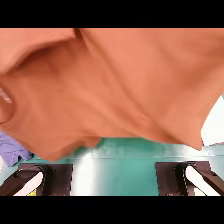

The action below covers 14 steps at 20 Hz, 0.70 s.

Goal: Fold the shirts.

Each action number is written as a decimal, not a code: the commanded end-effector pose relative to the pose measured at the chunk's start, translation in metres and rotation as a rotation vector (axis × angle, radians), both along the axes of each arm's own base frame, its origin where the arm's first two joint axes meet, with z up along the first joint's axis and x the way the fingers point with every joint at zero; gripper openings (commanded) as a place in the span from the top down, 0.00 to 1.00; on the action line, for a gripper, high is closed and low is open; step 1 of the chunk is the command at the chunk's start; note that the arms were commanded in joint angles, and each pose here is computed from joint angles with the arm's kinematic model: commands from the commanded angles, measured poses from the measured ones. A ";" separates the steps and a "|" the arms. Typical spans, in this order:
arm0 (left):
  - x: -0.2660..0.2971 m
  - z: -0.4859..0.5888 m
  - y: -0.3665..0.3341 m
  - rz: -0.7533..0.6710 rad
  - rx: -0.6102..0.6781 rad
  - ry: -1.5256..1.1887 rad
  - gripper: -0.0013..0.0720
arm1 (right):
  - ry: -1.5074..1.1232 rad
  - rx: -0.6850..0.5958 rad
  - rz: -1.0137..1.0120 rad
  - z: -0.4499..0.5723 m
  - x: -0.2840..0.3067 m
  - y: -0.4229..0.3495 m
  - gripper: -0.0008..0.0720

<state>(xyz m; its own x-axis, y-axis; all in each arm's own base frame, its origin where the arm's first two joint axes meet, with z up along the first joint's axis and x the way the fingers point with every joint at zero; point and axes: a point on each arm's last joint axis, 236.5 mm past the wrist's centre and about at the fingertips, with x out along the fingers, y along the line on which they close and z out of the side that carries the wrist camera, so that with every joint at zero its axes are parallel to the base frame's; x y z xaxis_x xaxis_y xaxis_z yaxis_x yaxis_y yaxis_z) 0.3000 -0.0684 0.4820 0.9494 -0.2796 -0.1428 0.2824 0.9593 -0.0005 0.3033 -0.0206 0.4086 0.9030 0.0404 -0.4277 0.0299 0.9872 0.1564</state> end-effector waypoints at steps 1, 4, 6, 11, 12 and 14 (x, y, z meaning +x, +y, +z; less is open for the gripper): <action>0.085 -0.125 -0.005 -0.030 0.054 0.424 0.95 | 0.305 0.063 0.071 -0.107 0.054 0.008 0.97; 0.147 -0.254 -0.008 -0.054 0.080 0.786 0.95 | 0.564 0.041 0.075 -0.219 0.095 0.008 0.97; 0.176 -0.333 -0.009 -0.059 0.081 0.966 0.95 | 0.684 0.058 0.091 -0.282 0.116 0.014 0.97; 0.207 -0.462 -0.009 -0.047 0.066 1.199 0.95 | 0.803 0.106 0.085 -0.373 0.154 0.015 0.97; 0.211 -0.466 -0.009 -0.043 0.062 1.190 0.95 | 0.800 0.106 0.080 -0.378 0.158 0.013 0.97; 0.216 -0.461 -0.009 -0.033 0.052 1.165 0.95 | 0.776 0.102 0.077 -0.374 0.163 0.012 0.97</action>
